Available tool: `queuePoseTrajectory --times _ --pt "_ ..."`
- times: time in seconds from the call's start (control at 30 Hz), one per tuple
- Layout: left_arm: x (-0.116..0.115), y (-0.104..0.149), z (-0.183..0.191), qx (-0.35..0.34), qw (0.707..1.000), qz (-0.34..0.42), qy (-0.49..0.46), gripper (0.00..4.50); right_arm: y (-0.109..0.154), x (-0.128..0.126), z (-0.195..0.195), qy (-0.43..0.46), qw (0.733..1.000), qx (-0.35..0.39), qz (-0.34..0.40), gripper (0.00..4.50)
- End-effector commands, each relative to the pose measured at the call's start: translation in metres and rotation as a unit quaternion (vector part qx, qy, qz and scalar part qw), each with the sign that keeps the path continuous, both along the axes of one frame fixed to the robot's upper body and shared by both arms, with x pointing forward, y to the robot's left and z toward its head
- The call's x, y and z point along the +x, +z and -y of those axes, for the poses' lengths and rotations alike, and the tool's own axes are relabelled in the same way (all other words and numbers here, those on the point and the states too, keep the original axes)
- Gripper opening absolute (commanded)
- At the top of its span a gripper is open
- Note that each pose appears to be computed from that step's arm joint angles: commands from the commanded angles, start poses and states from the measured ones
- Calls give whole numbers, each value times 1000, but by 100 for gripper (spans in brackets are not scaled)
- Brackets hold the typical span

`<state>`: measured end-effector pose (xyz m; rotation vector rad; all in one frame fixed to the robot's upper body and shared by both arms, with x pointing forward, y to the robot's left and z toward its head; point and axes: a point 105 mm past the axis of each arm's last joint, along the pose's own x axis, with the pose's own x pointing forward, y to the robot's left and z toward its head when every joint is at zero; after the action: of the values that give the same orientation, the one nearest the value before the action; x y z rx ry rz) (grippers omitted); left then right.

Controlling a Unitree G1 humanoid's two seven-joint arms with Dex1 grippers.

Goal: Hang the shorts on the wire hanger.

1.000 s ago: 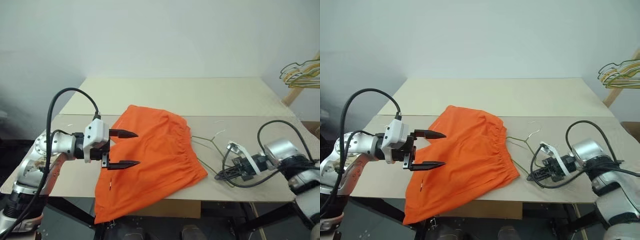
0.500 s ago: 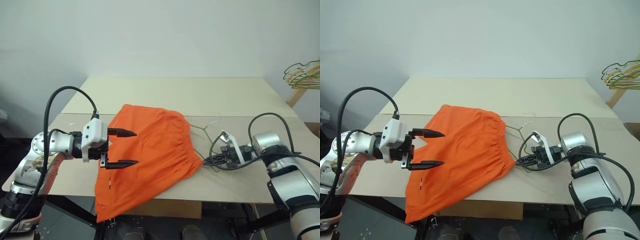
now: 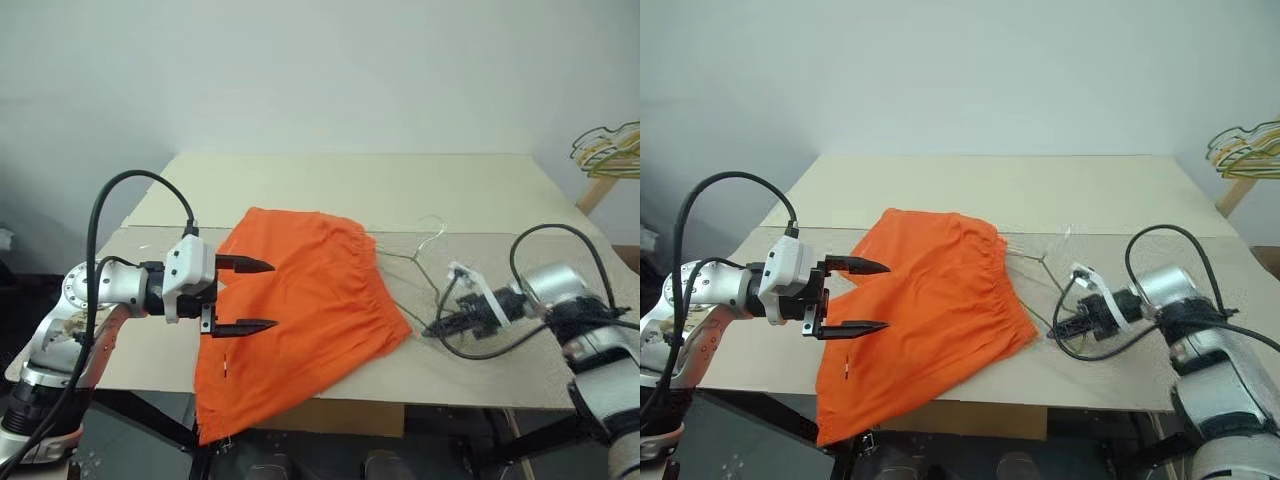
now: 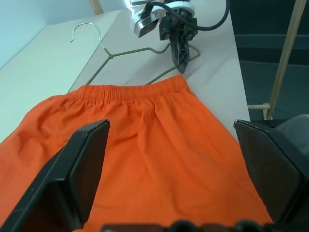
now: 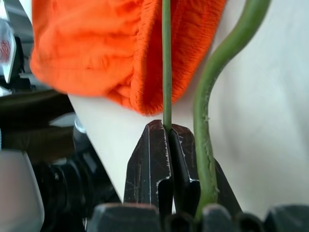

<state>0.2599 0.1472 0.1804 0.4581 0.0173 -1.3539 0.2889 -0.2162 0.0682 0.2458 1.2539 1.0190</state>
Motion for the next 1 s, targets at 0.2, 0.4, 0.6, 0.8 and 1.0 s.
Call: queuePoseTrajectory --times 0.2,0.4,0.6,0.8,1.0 --pt "-4 7 0 3 1000 13 -10 447 13 -56 -19 40 994 66 -78 0" --pt "-2 7 3 5 1000 13 -21 447 9 -47 -21 -17 994 71 -76 0" --pt "-3 7 2 7 1000 15 -23 447 -1 -7 -19 -130 986 84 -63 0" --pt "-3 6 2 9 1000 17 -24 447 -2 1 -38 -109 987 102 -60 0" --pt "-3 6 2 10 1000 18 -24 447 9 14 -34 -87 993 81 20 0"
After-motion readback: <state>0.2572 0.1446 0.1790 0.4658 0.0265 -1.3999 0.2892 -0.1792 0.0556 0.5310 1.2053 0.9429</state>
